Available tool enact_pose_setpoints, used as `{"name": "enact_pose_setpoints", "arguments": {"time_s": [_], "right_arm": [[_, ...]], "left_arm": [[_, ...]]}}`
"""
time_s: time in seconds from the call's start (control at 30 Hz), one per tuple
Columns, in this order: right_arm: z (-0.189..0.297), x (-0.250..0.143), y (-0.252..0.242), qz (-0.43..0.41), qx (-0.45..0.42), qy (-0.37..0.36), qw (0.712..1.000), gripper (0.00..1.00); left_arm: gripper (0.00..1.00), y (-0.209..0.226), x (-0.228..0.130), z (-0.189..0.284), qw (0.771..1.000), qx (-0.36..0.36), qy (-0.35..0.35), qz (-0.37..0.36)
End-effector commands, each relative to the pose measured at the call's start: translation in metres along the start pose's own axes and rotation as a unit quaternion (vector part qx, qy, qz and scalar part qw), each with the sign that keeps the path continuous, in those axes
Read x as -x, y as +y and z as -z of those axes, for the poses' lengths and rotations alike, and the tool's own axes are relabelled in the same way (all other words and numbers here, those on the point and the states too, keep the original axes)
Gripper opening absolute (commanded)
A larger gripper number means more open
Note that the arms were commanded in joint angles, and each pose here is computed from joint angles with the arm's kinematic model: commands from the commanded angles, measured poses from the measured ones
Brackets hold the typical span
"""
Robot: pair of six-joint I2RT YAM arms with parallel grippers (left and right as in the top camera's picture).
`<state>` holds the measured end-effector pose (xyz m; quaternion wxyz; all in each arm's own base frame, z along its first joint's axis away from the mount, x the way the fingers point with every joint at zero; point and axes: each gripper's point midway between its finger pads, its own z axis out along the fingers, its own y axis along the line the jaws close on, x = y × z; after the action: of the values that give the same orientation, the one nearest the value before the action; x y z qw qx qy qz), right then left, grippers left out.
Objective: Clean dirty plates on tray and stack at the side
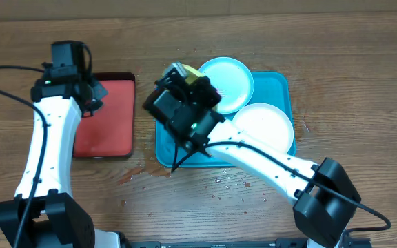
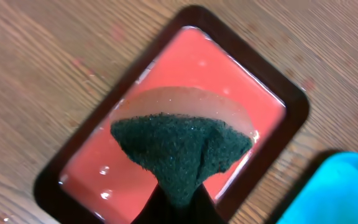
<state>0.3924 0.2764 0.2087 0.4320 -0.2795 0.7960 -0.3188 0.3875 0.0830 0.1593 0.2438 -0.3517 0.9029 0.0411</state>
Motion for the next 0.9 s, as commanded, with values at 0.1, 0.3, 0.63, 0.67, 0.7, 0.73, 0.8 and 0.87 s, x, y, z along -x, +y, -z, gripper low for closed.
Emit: {"name": "enact_pose_setpoints", "arguments": {"time_s": [0.1, 0.3, 0.63, 0.67, 0.7, 0.73, 0.8, 0.87], "right_arm": [[0.019, 0.029, -0.043, 0.054, -0.071, -0.033, 0.995, 0.04], [0.022, 0.03, -0.055, 0.041, -0.104, -0.028, 0.993, 0.04], [0.014, 0.003, 0.005, 0.024, 0.077, -0.007, 0.997, 0.04], [0.015, 0.01, -0.02, 0.002, 0.01, -0.015, 1.0, 0.04], [0.018, 0.016, -0.039, -0.023, -0.036, -0.023, 0.999, 0.04], [0.022, 0.023, -0.055, -0.052, -0.073, -0.032, 0.995, 0.04], [0.024, 0.033, -0.057, -0.08, -0.065, -0.049, 0.993, 0.04], [0.019, 0.028, -0.014, 0.001, 0.055, -0.05, 0.997, 0.04]], "left_arm": [[0.04, 0.015, 0.0, -0.007, 1.0, 0.012, 0.013, 0.006], [0.04, 0.015, 0.0, -0.007, 1.0, 0.012, 0.014, 0.006], [0.04, 0.015, 0.0, -0.007, 1.0, 0.013, 0.014, 0.007], [0.04, 0.015, 0.0, -0.007, 1.0, 0.012, 0.014, 0.007], [0.04, 0.015, 0.0, -0.007, 1.0, 0.013, 0.014, 0.007], [0.04, 0.015, 0.0, -0.007, 1.0, 0.013, 0.014, 0.007], [0.04, 0.015, 0.0, -0.007, 1.0, 0.013, 0.014, 0.006], [0.04, 0.015, 0.0, -0.007, 1.0, 0.013, 0.014, 0.006]]}}
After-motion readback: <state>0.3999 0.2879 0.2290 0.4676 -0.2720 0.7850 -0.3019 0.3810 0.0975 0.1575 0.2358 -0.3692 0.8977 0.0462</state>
